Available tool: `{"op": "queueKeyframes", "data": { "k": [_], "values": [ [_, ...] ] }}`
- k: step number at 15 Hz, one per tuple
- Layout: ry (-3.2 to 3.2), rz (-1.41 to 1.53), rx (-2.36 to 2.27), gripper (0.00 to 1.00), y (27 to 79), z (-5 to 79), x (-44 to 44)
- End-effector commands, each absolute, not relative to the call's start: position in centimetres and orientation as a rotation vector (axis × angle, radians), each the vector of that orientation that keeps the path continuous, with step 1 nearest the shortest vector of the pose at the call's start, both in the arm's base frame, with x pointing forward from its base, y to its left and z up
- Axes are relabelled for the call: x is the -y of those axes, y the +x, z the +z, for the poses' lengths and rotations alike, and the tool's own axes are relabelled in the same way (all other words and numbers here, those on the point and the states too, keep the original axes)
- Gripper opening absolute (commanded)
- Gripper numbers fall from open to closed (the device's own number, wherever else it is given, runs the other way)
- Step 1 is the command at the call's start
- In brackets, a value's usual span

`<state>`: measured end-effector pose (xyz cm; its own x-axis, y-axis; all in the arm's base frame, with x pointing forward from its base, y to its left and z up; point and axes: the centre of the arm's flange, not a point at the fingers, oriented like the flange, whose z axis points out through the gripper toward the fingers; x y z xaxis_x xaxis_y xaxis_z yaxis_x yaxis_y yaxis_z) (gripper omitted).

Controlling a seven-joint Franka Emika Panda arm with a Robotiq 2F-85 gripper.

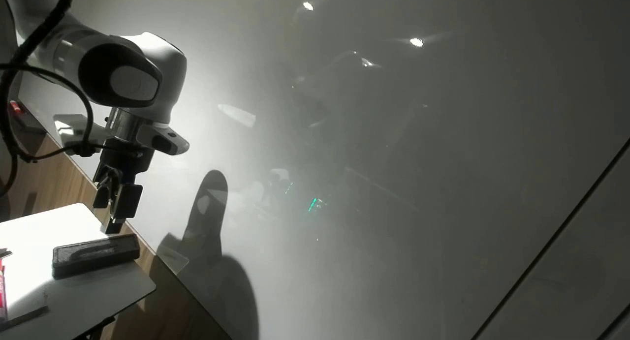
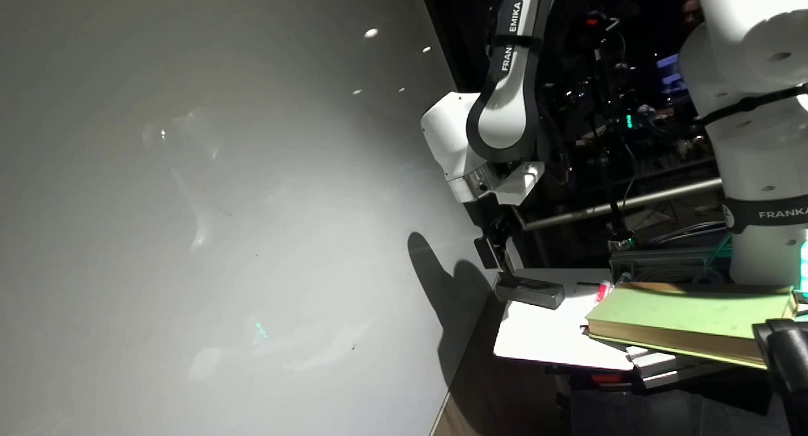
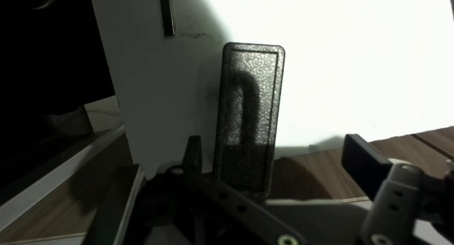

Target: Erase the drawing on the white board

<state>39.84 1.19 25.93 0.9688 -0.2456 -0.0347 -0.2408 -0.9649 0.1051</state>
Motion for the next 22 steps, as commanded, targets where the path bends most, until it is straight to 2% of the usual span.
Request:
{"op": "queueKeyframes", "data": {
  "k": [1, 19, 20, 21, 22],
  "values": [
    [3.041, 0.051, 0.382, 1.0, 38.1, 26.1, -0.2],
    [3.016, 0.076, 0.297, 0.99, 37.3, 20.3, -0.3],
    [3.014, 0.072, 0.294, 0.9, 37.3, 20.2, -0.2],
    [3.012, 0.068, 0.296, 0.75, 37.3, 20.1, -0.2],
    [3.012, 0.059, 0.298, 0.69, 37.2, 19.9, -0.1]
  ]
}}
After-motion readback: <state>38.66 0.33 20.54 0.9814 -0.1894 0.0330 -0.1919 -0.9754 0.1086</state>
